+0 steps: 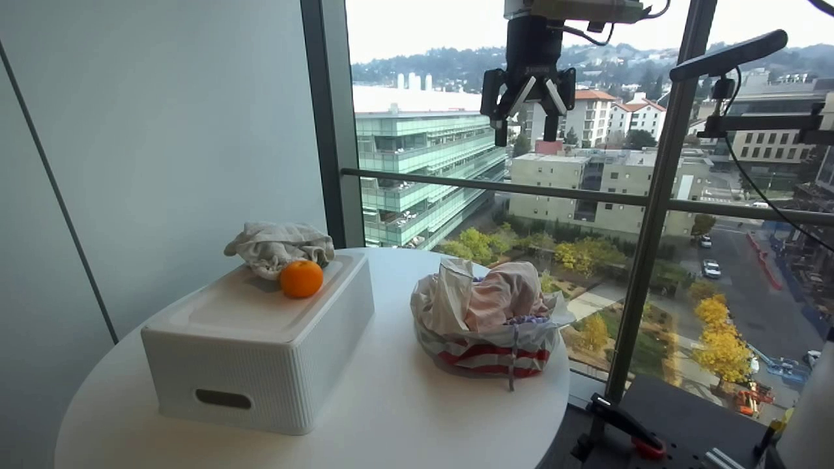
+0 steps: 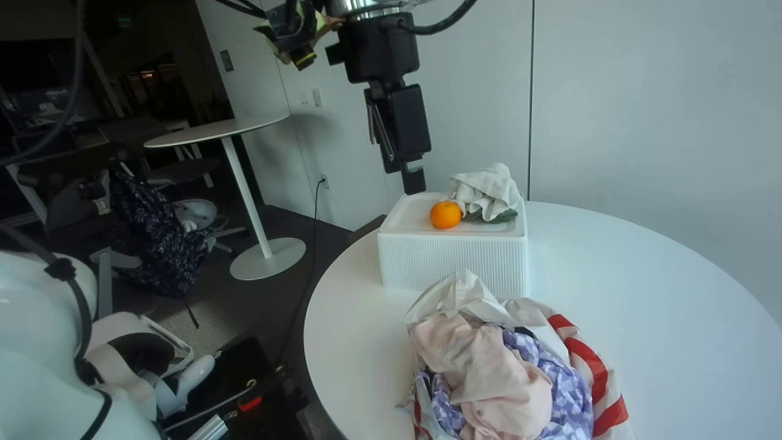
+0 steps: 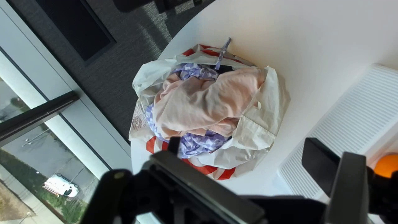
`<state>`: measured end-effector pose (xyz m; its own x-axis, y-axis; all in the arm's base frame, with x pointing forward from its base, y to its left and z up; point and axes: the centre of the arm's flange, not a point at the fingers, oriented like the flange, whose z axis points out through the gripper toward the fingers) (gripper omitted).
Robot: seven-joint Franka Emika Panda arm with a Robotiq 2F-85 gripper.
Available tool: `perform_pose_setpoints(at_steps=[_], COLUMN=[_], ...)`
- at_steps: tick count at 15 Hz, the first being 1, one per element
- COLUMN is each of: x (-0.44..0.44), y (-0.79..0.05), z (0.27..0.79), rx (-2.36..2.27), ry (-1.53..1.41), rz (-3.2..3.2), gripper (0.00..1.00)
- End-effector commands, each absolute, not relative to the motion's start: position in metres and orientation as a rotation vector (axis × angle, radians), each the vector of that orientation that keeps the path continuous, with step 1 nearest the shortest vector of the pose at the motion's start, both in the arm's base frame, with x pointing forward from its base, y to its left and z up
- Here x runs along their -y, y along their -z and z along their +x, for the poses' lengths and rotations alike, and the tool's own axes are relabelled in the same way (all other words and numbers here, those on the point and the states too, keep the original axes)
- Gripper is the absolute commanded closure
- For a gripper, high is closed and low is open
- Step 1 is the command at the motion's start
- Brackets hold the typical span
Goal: Put the peach, the purple and the blue shirts on the basket
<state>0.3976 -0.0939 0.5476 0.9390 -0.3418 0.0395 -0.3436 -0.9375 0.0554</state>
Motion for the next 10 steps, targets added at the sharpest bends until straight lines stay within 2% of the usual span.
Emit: perform_pose_setpoints(at_steps=[1, 5, 10], x=[0.131, 0.137, 0.118], y=[-0.511, -0.442, -0.390], z=[0.468, 0.494, 0.467], rx=[0.566, 0.574, 0.652], ry=[0.019, 0.172, 0.354], rz=[3.061, 3.113, 3.146], gripper=[0.00, 0.00, 0.00])
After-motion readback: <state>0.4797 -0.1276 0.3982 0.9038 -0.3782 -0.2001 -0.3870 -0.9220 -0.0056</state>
